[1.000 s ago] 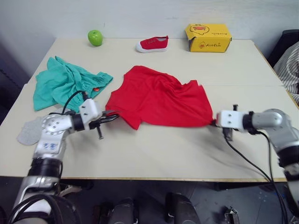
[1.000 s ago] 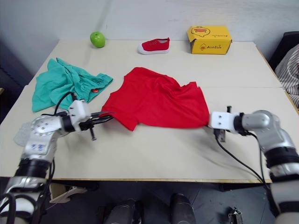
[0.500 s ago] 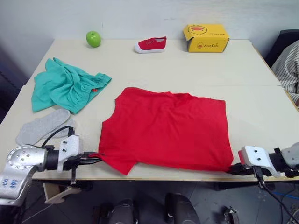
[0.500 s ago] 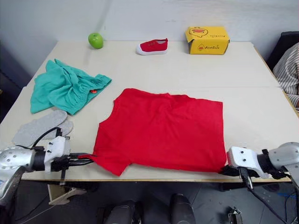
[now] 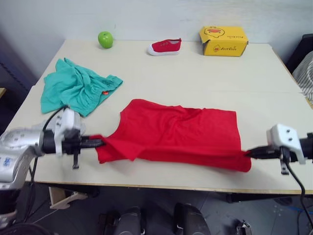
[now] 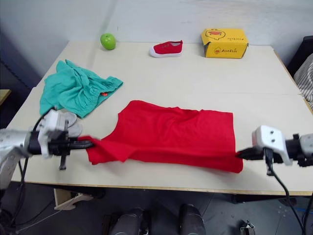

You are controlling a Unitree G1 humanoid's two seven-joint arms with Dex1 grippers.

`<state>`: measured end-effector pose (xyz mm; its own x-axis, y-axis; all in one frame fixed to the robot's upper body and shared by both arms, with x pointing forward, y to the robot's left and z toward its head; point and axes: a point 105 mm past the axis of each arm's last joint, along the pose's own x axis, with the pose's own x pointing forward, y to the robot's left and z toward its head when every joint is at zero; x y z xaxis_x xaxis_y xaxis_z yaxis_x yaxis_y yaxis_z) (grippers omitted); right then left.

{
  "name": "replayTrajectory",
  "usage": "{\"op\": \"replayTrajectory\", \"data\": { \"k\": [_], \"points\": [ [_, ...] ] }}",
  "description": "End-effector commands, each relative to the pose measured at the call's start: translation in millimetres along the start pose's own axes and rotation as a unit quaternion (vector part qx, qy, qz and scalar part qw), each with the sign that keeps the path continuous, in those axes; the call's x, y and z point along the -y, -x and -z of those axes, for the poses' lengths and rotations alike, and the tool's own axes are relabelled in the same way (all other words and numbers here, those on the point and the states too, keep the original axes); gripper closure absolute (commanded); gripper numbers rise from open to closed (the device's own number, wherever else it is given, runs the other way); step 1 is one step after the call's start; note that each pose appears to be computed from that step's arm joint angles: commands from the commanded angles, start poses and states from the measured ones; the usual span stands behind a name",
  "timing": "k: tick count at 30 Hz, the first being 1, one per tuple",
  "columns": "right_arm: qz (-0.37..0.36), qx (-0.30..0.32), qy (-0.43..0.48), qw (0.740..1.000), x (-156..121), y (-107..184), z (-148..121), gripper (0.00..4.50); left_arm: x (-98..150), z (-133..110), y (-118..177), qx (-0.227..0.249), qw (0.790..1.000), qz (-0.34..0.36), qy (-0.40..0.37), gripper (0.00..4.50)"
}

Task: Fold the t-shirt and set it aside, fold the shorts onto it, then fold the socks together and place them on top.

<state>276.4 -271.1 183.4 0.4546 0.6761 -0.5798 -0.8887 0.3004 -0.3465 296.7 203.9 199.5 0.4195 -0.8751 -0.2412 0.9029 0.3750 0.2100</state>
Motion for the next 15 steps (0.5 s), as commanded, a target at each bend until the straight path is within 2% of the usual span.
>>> {"op": "replayTrajectory", "data": {
  "k": [1, 4, 5, 6, 7, 9, 10, 11, 12, 15],
  "points": [
    [0.177, 0.074, 0.062, 0.979, 74, 25, -49, 4.45, -74, -52, -14, 0.039, 0.983, -0.14, -0.115, 4.5],
    [0.3, 0.107, 0.095, 0.943, 124, 45, -81, 4.45, -115, -95, -16, 0.08, 0.955, -0.227, -0.17, 4.5],
    [0.368, 0.12, 0.109, 0.916, 144, 60, -97, 4.45, -133, -121, -8, 0.117, 0.937, -0.278, -0.179, 4.5],
    [0.443, 0.136, 0.129, 0.877, 163, 79, -117, 4.45, -147, -150, 2, 0.139, 0.91, -0.332, -0.207, 4.5],
    [0.487, 0.146, 0.141, 0.849, 173, 92, -130, 4.45, -154, -167, 9, 0.151, 0.891, -0.364, -0.225, 4.5],
    [0.551, 0.161, 0.178, 0.799, 183, 116, -156, 4.45, -153, -216, 28, 0.199, 0.844, -0.41, -0.283, 4.5],
    [0.567, 0.169, 0.189, 0.783, 184, 125, -164, 4.45, -148, -237, 38, 0.223, 0.816, -0.432, -0.314, 4.5],
    [0.589, 0.175, 0.207, 0.761, 184, 134, -173, 4.45, -142, -256, 47, 0.248, 0.797, -0.437, -0.335, 4.5],
    [0.601, 0.179, 0.218, 0.748, 184, 140, -178, 4.45, -138, -265, 52, 0.261, 0.787, -0.438, -0.347, 4.5],
    [0.609, 0.163, 0.257, 0.733, 180, 144, -178, 4.45, -119, -288, 66, 0.283, 0.749, -0.435, -0.413, 4.5]
  ]
}}
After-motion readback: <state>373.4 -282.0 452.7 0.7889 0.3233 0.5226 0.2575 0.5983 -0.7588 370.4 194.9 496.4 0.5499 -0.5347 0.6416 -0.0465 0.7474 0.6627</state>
